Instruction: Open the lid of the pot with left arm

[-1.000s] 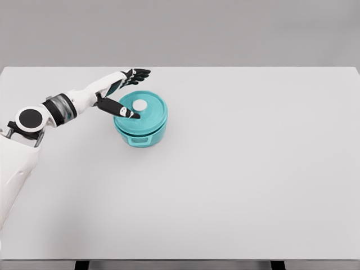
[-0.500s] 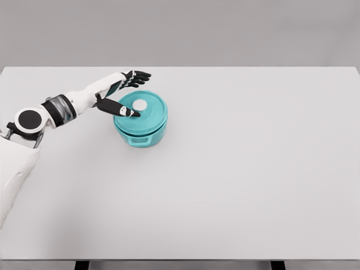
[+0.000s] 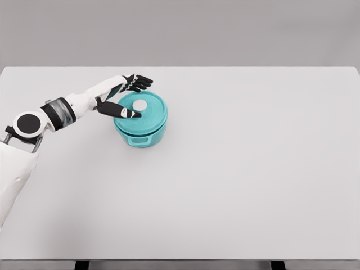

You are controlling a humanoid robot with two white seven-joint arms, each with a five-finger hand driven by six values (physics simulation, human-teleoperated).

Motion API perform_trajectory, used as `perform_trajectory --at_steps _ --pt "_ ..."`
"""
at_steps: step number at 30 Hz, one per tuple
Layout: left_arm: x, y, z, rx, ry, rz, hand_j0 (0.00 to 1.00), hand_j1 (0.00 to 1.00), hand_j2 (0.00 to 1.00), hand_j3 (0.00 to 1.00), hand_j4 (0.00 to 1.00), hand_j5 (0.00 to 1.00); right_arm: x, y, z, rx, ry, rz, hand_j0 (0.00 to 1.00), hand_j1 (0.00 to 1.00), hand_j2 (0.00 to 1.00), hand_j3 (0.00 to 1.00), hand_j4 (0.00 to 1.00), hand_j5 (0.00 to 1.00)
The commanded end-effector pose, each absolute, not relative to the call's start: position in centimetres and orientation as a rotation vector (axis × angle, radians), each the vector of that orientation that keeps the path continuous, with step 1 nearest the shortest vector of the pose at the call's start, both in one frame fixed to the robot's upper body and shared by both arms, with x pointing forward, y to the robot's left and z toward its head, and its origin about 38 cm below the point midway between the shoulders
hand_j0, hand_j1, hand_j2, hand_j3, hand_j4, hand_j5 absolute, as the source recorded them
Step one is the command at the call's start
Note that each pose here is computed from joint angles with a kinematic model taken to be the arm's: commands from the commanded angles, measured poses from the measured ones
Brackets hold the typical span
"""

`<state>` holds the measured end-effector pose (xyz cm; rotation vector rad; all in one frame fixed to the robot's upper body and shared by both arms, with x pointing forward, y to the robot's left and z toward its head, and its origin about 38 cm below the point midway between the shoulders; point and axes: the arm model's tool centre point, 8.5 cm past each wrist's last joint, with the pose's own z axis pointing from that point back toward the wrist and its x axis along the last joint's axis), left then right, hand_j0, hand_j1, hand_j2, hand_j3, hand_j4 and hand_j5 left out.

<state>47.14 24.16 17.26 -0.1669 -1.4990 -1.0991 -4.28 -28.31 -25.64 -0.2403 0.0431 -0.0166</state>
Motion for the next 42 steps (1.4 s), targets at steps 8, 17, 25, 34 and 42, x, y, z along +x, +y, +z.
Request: perform_trajectory --at_steps 8,17,25,34,42 --pt "46.93 24.22 17.32 -0.169 -1.501 -1.101 0.82 0.82 0.82 0.82 0.82 0.82 -4.29 -28.32 -25.64 -0.24 0.044 -0.017 1.0 1.0 1.0 1.0 1.0 1.0" --pt "46.71 24.41 16.9 -0.163 -1.495 -1.101 0.79 0.79 0.79 0.79 0.79 0.79 -4.29 -28.32 -25.64 -0.24 0.044 -0.017 1.0 1.0 1.0 1.0 1.0 1.0" --pt "46.66 24.37 16.9 -0.166 -1.498 -1.102 0.76 0.76 0.76 0.76 0.76 0.76 -4.29 -28.32 -25.64 -0.24 0.044 -0.017 1.0 1.0 1.0 1.0 1.0 1.0" --pt "46.66 24.5 16.82 -0.155 -1.495 -1.106 0.76 0.76 0.76 0.76 0.76 0.76 -4.29 -28.32 -25.64 -0.24 0.044 -0.017 1.0 1.0 1.0 1.0 1.0 1.0" --pt "46.73 24.74 17.11 -0.148 -1.505 -1.101 0.76 0.76 0.76 0.76 0.76 0.76 -4.29 -28.32 -25.64 -0.24 0.044 -0.017 1.0 1.0 1.0 1.0 1.0 1.0"
